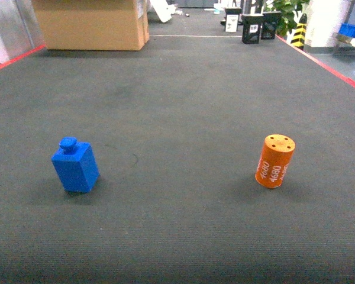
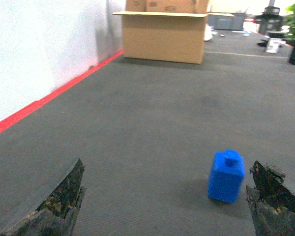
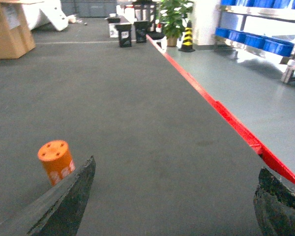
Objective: Sort blue parts and orange caps into right shelf containers
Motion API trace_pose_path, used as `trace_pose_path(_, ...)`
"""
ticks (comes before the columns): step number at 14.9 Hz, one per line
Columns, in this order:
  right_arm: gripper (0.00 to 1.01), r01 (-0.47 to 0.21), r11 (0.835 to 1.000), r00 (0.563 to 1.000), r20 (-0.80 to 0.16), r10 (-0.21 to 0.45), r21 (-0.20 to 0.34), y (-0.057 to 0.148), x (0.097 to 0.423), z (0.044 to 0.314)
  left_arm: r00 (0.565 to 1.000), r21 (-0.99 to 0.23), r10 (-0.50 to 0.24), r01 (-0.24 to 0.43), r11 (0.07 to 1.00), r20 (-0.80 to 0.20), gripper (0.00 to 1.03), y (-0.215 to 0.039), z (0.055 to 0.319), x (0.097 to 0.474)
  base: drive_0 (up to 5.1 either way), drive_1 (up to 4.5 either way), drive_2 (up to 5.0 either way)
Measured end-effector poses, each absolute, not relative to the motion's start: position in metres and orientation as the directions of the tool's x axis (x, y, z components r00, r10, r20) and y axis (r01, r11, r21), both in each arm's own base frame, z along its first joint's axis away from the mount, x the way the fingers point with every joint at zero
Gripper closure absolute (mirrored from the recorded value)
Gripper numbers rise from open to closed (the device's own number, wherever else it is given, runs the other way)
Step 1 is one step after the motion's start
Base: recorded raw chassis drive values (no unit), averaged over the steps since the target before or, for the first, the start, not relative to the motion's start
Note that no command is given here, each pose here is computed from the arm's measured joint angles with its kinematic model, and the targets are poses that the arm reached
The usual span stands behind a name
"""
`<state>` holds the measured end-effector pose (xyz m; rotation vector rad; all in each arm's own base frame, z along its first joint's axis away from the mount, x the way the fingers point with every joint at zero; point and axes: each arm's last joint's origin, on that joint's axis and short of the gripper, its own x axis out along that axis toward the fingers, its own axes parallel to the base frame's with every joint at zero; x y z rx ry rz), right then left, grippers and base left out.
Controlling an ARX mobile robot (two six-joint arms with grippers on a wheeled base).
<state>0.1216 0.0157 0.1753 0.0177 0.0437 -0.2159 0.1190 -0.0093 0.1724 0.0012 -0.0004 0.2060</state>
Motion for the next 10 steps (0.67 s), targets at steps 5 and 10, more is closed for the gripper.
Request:
trace_pose_path(5,0.03,0.076,0.996,0.99,-0.121,-0.07,0.045,0.063,0.253,0.193,0.999,-0.026,0.031,-0.032,0.999,-0.033,0.05,-0.036,0.202,0.244,0.0,0.0,0.0)
trace_pose_path(10,0.03,0.048,0.998,0.978,-0.205,-0.039,0.04,0.075,0.278,0.174,0.993,-0.034,-0.009,0.005,0.999,-0.12,0.05,-0.045,0.185,0.272,0.0,0.0,0.0)
